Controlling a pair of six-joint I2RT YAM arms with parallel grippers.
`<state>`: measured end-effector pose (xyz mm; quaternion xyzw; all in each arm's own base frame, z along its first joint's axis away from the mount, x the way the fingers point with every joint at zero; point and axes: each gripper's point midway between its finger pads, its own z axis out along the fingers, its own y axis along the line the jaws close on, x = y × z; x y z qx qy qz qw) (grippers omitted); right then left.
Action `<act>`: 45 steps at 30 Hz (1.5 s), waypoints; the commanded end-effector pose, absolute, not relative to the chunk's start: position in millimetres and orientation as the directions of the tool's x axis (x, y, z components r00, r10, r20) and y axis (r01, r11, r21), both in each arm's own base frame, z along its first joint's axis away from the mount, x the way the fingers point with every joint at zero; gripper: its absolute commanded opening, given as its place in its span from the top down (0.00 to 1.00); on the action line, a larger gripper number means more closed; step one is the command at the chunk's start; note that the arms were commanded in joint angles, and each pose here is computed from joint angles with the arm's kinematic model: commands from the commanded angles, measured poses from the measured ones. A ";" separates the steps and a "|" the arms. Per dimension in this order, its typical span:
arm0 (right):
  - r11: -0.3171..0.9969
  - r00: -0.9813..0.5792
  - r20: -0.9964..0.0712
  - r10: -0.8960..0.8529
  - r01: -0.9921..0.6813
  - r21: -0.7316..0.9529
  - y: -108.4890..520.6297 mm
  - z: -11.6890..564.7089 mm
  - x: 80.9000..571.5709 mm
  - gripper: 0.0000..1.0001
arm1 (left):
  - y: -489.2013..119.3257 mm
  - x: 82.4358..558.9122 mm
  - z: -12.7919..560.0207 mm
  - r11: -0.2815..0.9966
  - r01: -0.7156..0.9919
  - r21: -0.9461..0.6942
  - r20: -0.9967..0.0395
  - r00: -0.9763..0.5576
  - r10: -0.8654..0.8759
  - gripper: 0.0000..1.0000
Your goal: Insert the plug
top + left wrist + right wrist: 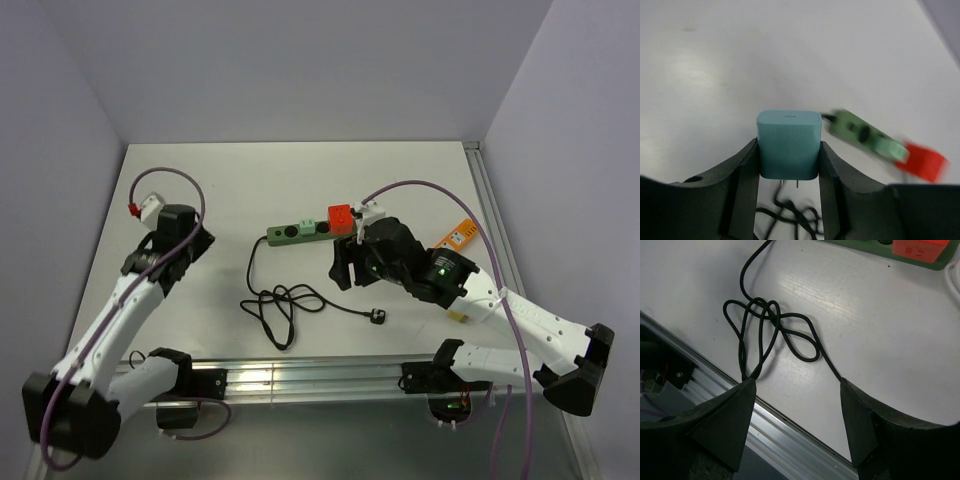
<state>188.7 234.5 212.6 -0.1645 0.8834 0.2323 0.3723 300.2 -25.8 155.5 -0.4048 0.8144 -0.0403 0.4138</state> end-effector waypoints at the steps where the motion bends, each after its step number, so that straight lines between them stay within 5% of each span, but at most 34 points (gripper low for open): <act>1: 0.797 -0.656 -0.750 -0.085 -0.497 0.344 245.5 238.3 186.0 0.25 | -116.0 295.4 213.5 0.800 -0.030 -0.599 -0.700 -0.464 -0.542 1.00; 5: 0.715 -0.680 -0.730 -0.071 -0.545 0.438 255.2 255.8 173.4 0.25 | -161.4 256.6 265.4 0.670 0.376 -0.640 -0.759 -0.445 -0.474 1.00; 13: 0.477 -0.699 -0.713 -0.041 -0.641 0.601 284.4 290.3 153.1 0.25 | -217.7 172.1 311.2 0.271 0.809 -0.521 -0.833 -0.414 -0.367 1.00; 17: 0.361 -0.664 -0.746 -0.052 -0.709 0.606 292.5 311.0 140.2 0.25 | -230.7 129.8 322.2 0.064 0.869 -0.490 -0.837 -0.450 -0.311 1.00; 26: 0.167 -0.623 -0.770 -0.136 -0.781 0.602 314.0 343.1 123.5 0.24 | -268.5 80.2 324.9 -0.139 0.872 -0.470 -0.868 -0.485 -0.106 1.00; 45: 0.083 -0.597 -0.779 -0.195 -0.801 0.593 299.6 334.5 90.7 0.28 | -282.5 75.4 325.8 -0.156 0.858 -0.489 -0.858 -0.506 -0.090 1.00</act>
